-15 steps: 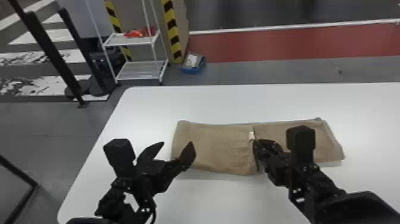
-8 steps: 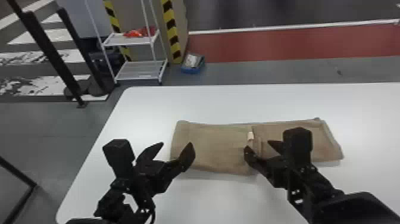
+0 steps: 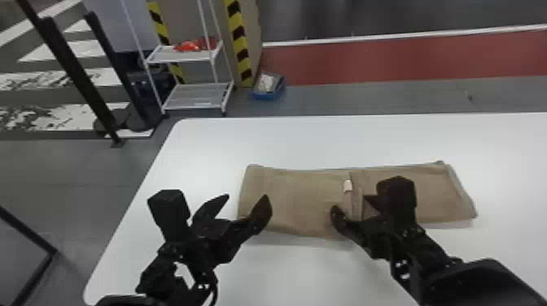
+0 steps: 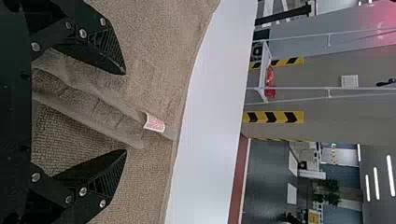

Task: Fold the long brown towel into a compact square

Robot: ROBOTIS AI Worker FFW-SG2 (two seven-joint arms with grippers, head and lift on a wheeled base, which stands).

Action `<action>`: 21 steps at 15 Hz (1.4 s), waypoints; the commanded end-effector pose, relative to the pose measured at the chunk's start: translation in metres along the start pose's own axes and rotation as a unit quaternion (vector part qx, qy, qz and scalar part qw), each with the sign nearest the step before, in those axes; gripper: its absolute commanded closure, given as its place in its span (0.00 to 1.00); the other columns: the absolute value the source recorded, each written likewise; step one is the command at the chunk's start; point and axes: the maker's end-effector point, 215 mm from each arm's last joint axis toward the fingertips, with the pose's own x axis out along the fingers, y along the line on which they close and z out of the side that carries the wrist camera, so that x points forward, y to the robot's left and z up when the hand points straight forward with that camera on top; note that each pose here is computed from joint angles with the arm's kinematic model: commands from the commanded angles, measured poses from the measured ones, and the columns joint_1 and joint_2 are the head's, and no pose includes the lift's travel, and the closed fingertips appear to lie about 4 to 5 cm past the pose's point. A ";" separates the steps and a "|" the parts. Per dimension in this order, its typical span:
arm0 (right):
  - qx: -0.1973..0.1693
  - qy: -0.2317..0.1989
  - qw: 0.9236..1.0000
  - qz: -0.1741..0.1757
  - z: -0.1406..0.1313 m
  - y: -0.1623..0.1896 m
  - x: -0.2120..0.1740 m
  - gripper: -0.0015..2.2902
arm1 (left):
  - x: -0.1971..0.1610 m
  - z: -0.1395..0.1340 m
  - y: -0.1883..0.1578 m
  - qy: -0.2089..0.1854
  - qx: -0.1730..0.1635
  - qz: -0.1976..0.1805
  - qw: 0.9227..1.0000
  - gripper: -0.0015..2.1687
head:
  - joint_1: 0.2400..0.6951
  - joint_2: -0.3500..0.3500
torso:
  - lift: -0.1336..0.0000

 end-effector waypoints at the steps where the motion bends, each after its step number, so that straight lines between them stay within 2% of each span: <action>1: -0.001 0.002 1.000 0.001 -0.002 0.002 0.001 0.18 | 0.000 0.000 0.000 0.000 0.000 -0.001 1.000 0.04 | 1.00 0.77 | 0.08; 6: -0.001 0.000 1.000 0.002 0.000 0.003 0.001 0.34 | 0.001 -0.002 0.000 0.002 -0.001 -0.001 1.000 0.04 | 1.00 0.77 | 0.08; 7: -0.001 -0.002 1.000 0.003 0.001 0.004 0.001 0.34 | 0.001 -0.002 0.000 0.002 -0.001 -0.001 1.000 0.04 | 1.00 0.77 | 0.08; 10: -0.002 -0.003 1.000 0.003 0.002 0.003 0.002 0.56 | 0.002 -0.004 0.001 0.003 -0.001 -0.001 1.000 0.04 | 1.00 0.77 | 0.08; 11: -0.001 -0.003 1.000 0.003 0.002 0.003 0.002 0.58 | 0.002 -0.004 0.001 0.004 -0.002 -0.002 1.000 0.04 | 1.00 0.77 | 0.08; 14: 0.002 -0.016 1.000 -0.003 0.012 -0.006 0.001 0.58 | 0.002 -0.003 0.002 0.002 -0.001 -0.001 1.000 0.04 | 1.00 0.77 | 0.08; 17: 0.013 -0.059 0.998 -0.014 0.053 -0.028 -0.018 0.58 | 0.001 -0.004 0.002 0.002 -0.002 0.000 1.000 0.04 | 1.00 0.76 | 0.08; 19: 0.032 -0.089 0.995 -0.026 0.079 -0.052 -0.046 0.58 | 0.000 -0.003 0.005 0.001 -0.001 0.002 1.000 0.04 | 1.00 0.74 | 0.08; 21: 0.050 -0.087 0.994 -0.052 0.072 -0.085 -0.065 0.58 | 0.000 -0.003 0.003 0.001 -0.004 -0.001 1.000 0.04 | 1.00 0.71 | 0.08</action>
